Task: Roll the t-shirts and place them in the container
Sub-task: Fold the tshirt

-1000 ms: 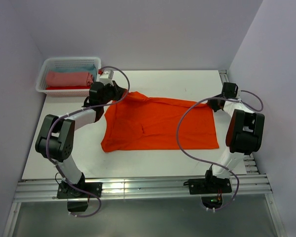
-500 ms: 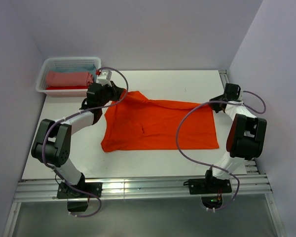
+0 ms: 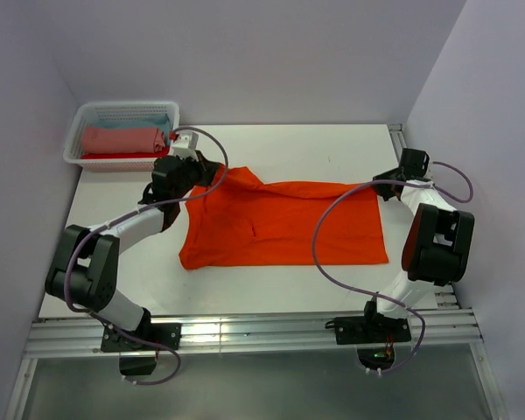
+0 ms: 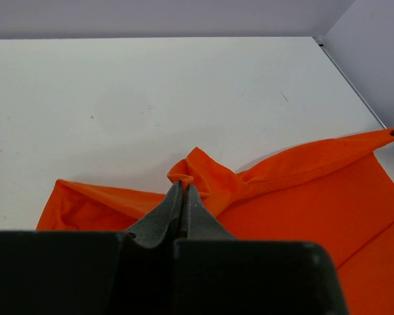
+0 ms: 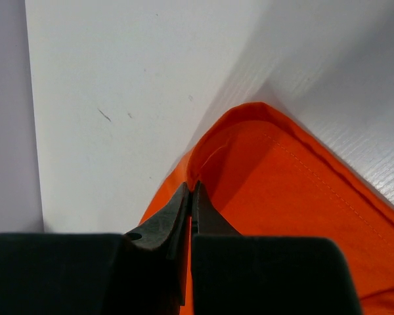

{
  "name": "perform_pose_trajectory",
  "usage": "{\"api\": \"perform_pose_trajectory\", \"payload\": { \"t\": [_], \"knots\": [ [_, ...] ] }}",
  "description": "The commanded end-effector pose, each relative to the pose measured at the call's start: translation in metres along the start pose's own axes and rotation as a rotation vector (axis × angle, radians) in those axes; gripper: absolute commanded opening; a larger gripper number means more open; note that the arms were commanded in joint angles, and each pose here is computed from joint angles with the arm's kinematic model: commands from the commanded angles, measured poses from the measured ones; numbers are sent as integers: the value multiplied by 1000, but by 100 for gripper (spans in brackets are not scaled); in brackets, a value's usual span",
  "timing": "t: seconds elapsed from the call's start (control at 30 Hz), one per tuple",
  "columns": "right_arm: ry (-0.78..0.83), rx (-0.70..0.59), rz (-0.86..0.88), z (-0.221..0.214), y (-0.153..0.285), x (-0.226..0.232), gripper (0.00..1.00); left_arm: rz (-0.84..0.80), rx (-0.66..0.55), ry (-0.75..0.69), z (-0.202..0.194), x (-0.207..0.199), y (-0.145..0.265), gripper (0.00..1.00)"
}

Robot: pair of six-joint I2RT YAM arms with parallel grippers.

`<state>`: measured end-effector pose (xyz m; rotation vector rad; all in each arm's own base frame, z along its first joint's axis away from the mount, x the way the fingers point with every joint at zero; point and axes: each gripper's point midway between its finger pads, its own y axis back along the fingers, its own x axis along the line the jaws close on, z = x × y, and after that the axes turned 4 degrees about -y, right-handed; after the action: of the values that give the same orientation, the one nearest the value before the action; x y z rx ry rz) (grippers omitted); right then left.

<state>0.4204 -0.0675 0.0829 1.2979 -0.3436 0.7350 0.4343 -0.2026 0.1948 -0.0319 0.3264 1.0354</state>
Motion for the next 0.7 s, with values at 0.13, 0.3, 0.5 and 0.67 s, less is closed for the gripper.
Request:
{"api": "perform_pose_trajectory", "payload": {
  "t": [0.13,0.3,0.5,0.67],
  "knots": [
    [5,-28,49,8,15,8,0,17,-62,-22,15,-5,18,0],
    [5,-24,45,6,16,6,0,22,-68,-13,13,-7,27,0],
    [6,-21,44,4,17,3,0,44,-77,-16,18,-11,34,0],
    [6,-19,42,3,17,2,0,67,-67,-16,14,-13,37,0]
  ]
}}
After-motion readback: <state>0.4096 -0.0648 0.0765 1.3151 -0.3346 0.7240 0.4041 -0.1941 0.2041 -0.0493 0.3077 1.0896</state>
